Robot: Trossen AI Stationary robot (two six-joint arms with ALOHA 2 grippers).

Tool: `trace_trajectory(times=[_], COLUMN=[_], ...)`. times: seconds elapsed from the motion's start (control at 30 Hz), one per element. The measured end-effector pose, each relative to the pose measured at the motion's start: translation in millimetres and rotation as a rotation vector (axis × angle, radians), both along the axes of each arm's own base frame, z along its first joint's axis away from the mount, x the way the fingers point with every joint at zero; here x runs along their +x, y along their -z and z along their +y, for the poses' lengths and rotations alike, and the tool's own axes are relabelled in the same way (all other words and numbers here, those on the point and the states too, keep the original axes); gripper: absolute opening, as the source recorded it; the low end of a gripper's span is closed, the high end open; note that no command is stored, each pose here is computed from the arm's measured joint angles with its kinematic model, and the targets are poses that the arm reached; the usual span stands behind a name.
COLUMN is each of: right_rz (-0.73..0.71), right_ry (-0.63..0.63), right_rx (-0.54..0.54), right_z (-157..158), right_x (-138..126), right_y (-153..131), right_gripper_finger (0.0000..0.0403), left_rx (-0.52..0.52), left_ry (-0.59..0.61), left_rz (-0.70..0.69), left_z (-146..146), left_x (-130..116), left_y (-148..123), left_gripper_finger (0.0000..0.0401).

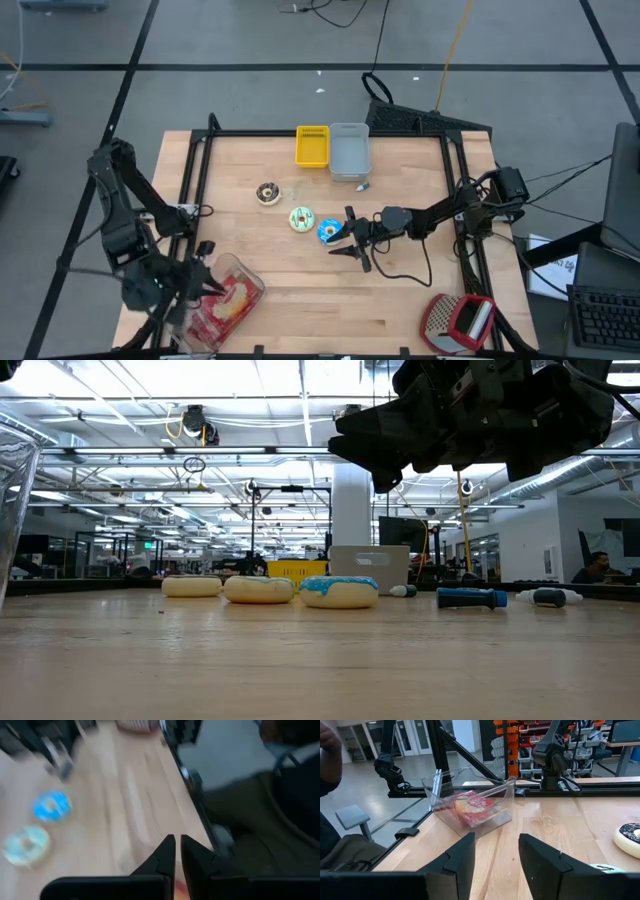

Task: Pick & Place Food Item
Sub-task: Put the blue food coloring bottle into the white bin

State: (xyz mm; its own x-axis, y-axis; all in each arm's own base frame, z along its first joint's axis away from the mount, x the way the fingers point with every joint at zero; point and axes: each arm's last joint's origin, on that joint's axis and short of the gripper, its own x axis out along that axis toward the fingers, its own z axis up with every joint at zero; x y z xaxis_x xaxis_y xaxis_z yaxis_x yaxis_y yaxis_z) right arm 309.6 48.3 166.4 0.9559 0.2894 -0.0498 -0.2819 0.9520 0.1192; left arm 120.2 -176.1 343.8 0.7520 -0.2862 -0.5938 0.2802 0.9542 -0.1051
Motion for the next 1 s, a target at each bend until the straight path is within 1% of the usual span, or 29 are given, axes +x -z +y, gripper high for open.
trace_trajectory(times=[0.17, 0.23, 0.3, 0.37, 0.4, 0.53, 0.67, 0.77, 0.87, 1.0], right_rz=[0.000, 0.000, 0.000, 0.001, 0.002, 0.008, 0.008, 0.007, 0.007, 0.007], right_ry=[0.000, 0.000, 0.002, 0.004, 0.004, 0.004, 0.004, 0.004, 0.004, 0.004], right_rx=[0.000, 0.000, 0.000, 0.000, 0.000, -0.001, -0.001, -0.001, -0.001, -0.001], right_z=[0.0, 0.0, -0.8, -1.2, -1.2, -1.2, -1.2, -1.2, -1.2, -1.2], right_x=[0.0, 0.0, 0.1, 0.2, 0.2, 0.1, 0.2, 0.2, 0.2, 0.2], right_y=[0.0, 0.0, 0.0, 0.0, 0.1, 0.8, 0.7, 0.6, 0.7, 0.6], right_gripper_finger=[0.0139, 0.0139, 0.0139, 0.0139, 0.0139, 0.0139, 0.0139, 0.0139, 0.0139, 0.0139], left_rx=[0.045, 0.086, 0.172, 0.304, 0.348, 0.442, 0.422, 0.429, 0.401, 0.309], left_ry=[-0.026, -0.042, -0.052, -0.040, -0.028, 0.002, -0.016, -0.037, -0.040, 0.037], left_rz=[-0.220, -0.318, -0.416, -0.489, -0.509, -0.560, -0.576, -0.518, -0.467, -0.431], left_z=[15.9, 22.0, 29.6, 38.0, 42.1, 56.4, 64.4, 69.1, 70.9, 74.4], left_x=[2.0, 3.1, 3.0, 1.0, -0.8, -7.6, -10.7, -9.0, -1.6, 11.4], left_y=[-22.9, -33.0, -42.9, -50.1, -52.7, -60.5, -64.9, -58.7, -45.5, -22.6], left_gripper_finger=[0.0031, 0.0031, 0.0031, 0.0031, 0.0031, 0.0031, 0.0031, 0.0031, 0.0031, 0.0031])
